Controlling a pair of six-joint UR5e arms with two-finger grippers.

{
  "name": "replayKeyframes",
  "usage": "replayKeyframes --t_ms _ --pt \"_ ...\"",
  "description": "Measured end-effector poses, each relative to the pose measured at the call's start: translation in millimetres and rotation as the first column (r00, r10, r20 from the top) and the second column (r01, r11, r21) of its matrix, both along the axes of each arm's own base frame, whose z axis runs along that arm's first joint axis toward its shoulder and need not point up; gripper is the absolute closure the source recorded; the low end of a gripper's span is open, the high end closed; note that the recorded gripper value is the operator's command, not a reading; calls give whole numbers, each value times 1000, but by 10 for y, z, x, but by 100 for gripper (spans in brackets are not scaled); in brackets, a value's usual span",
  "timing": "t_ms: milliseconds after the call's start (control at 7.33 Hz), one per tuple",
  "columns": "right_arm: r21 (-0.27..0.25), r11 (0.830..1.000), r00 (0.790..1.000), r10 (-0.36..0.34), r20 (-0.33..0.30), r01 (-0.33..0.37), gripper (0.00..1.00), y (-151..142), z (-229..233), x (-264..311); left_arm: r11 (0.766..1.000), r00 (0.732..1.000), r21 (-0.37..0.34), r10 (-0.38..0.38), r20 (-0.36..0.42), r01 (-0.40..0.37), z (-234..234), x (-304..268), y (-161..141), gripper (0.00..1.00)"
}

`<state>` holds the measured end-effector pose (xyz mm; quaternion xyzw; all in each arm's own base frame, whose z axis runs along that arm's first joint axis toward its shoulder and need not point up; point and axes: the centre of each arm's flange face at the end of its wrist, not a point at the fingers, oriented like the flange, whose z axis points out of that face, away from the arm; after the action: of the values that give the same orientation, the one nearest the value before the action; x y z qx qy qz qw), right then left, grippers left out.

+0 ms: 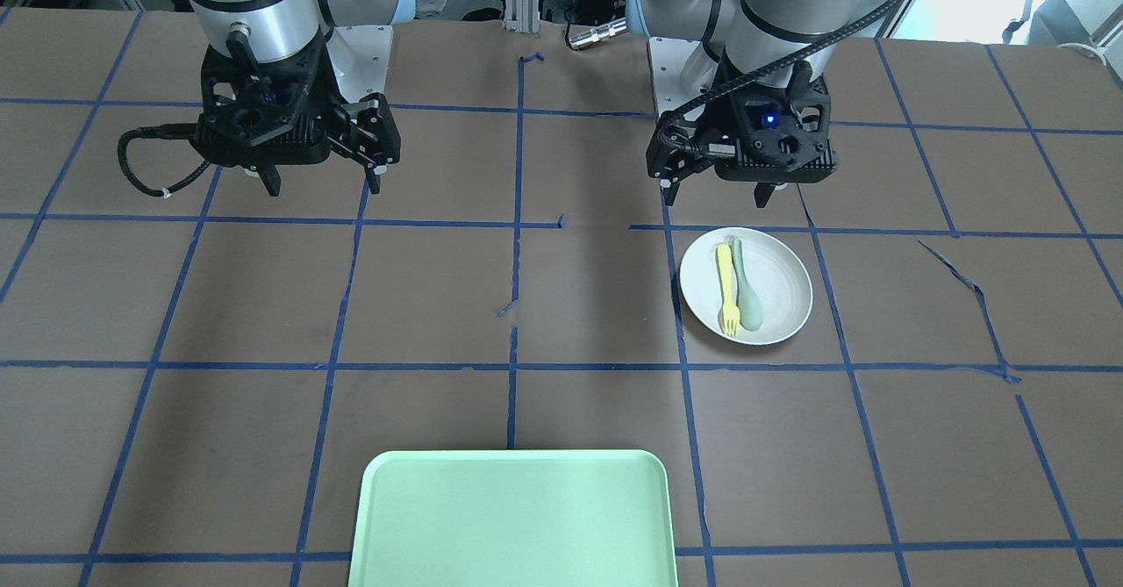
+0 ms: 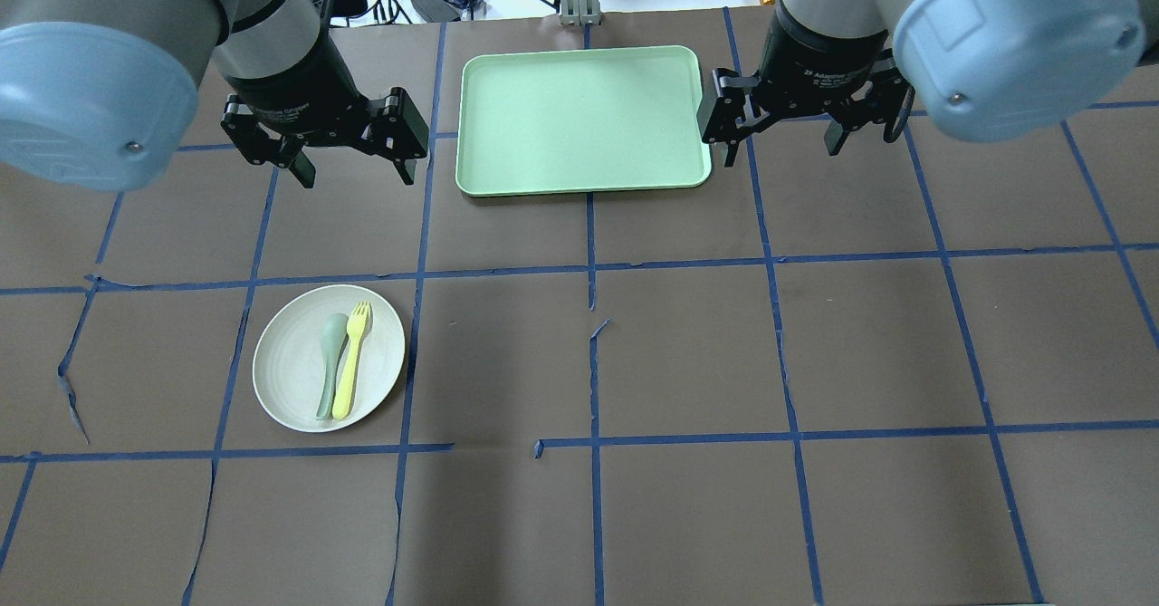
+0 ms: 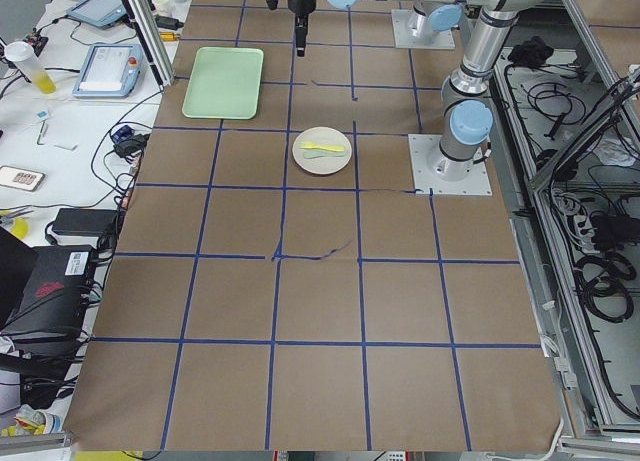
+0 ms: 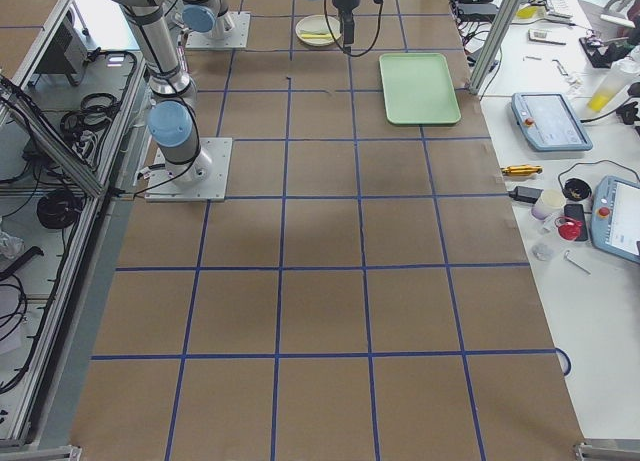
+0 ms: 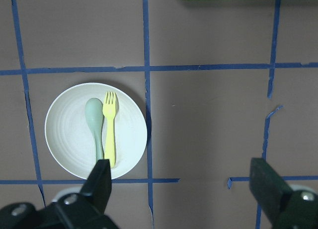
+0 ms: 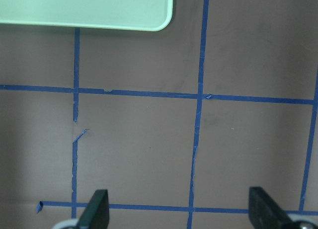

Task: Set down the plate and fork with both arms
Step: 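Move the left gripper down to the rim of the white plate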

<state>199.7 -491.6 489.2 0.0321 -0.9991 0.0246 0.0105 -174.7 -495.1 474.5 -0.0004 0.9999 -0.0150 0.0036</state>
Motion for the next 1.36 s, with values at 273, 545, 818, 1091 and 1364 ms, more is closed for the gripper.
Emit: replayKeyframes --t_ms 273,545,818,1091,1364 --pt "4 1000 1000 2 -1 -2 0 9 -20 3 998 999 51 30 10 -31 -294 378 -77 1" --pt "8 1000 1000 4 -1 -4 0 17 -41 7 993 998 108 55 4 -55 -887 1168 -109 4" --pt "10 1000 1000 5 -1 -5 0 18 -50 9 993 998 100 68 -4 -67 -1677 1837 76 6" --pt "12 1000 1000 6 -2 -6 0 17 -59 9 993 996 75 93 -5 -93 -2390 2272 394 0" --pt "12 1000 1000 7 -2 -7 0 17 -58 12 992 996 92 92 -12 -90 -2741 2402 528 43"
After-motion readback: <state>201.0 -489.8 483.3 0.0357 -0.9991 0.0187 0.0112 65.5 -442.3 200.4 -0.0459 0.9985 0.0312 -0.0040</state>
